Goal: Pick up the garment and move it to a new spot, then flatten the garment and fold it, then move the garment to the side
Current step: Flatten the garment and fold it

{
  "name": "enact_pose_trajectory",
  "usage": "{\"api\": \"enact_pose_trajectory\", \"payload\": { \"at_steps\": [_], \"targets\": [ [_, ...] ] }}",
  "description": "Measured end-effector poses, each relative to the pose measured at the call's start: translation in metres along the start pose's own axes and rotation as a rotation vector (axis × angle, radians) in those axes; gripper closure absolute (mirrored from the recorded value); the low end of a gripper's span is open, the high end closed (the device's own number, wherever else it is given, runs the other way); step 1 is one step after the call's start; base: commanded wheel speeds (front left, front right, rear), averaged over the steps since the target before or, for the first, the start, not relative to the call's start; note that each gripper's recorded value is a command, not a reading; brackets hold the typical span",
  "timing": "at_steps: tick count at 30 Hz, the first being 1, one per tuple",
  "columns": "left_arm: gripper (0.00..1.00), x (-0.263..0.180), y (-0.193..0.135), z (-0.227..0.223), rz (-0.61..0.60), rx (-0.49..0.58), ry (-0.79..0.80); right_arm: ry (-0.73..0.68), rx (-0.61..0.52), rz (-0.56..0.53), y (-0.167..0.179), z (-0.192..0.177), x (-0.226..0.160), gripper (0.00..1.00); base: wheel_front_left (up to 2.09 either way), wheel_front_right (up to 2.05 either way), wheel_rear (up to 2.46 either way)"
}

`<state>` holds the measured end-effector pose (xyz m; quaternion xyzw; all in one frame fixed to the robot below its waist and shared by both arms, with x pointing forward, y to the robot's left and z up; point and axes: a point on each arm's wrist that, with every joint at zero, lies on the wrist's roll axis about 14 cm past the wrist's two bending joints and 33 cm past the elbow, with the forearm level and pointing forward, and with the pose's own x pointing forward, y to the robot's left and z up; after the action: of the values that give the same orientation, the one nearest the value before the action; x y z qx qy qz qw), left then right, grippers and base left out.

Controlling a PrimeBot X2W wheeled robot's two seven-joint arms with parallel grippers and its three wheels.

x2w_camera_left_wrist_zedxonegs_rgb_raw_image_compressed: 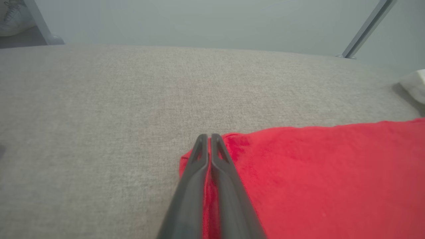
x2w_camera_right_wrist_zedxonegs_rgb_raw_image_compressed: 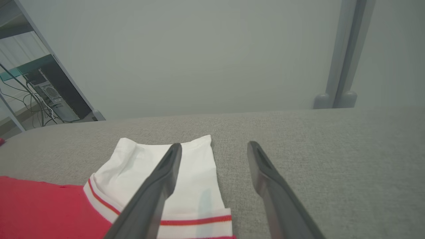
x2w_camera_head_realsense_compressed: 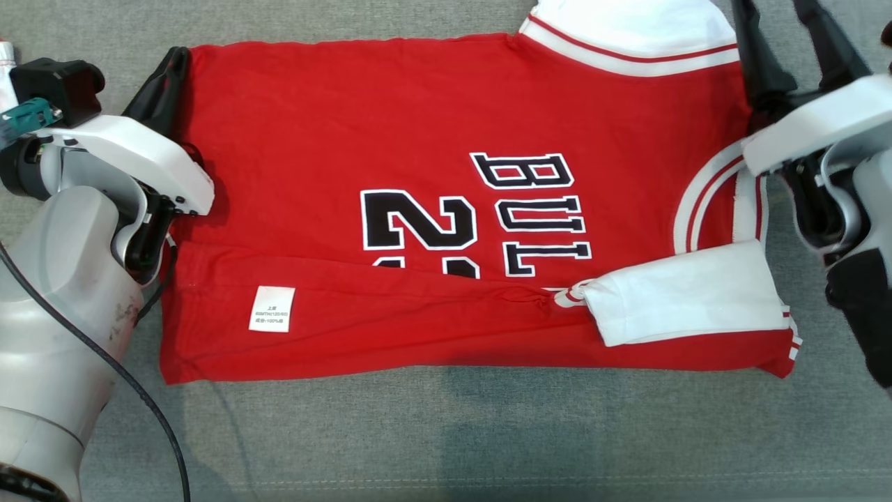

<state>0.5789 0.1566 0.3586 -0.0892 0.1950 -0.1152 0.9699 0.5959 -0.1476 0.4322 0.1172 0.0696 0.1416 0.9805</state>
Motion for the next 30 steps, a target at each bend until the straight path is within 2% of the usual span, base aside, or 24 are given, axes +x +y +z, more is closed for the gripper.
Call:
{"api": "enact_pose_trajectory", "payload": {
  "at_steps": [7, 20, 21, 24, 25, 26, 28, 29, 30],
  "targets": [
    [1.0, -0.003, -0.009, 0.009, -0.041, 0.027, -0.029, 0.029, -0.033, 0.016, 0.002, 0.007, 0.022, 0.0, 0.0, 0.0, 0.0],
    [1.0, -0.018, -0.022, 0.022, -0.105, 0.097, -0.116, 0.168, -0.035, 0.026, 0.009, -0.024, 0.07, 0.0, 0.0, 0.0, 0.0],
    [1.0, -0.019, -0.021, 0.021, -0.104, 0.097, -0.115, 0.183, -0.033, 0.025, 0.01, -0.028, 0.073, 0.07, 0.0, 0.0, 0.0],
    [1.0, -0.021, -0.017, 0.02, -0.097, 0.099, -0.116, 0.24, -0.028, 0.018, 0.01, -0.041, 0.078, 0.19, 0.0, 0.0, 0.0],
    [1.0, -0.021, -0.016, 0.02, -0.095, 0.1, -0.116, 0.259, -0.034, 0.022, 0.011, -0.045, 0.08, 0.26, 0.0, 0.0, 0.0],
    [1.0, -0.022, -0.015, 0.019, -0.094, 0.1, -0.114, 0.275, -0.035, 0.022, 0.012, -0.049, 0.081, 0.42, 0.0, 0.0, 0.0],
    [1.0, -0.022, -0.014, 0.017, -0.092, 0.102, -0.108, 0.286, -0.037, 0.025, 0.013, -0.051, 0.085, 0.64, 0.0, 0.0, 0.0],
    [1.0, -0.022, -0.014, 0.016, -0.091, 0.102, -0.106, 0.291, -0.038, 0.028, 0.015, -0.051, 0.086, 0.88, 0.0, 0.0, 0.0],
    [1.0, -0.022, -0.013, 0.016, -0.091, 0.102, -0.105, 0.29, -0.034, 0.03, 0.016, -0.051, 0.087, 0.88, 0.0, 0.0, 0.0]
  ]
}}
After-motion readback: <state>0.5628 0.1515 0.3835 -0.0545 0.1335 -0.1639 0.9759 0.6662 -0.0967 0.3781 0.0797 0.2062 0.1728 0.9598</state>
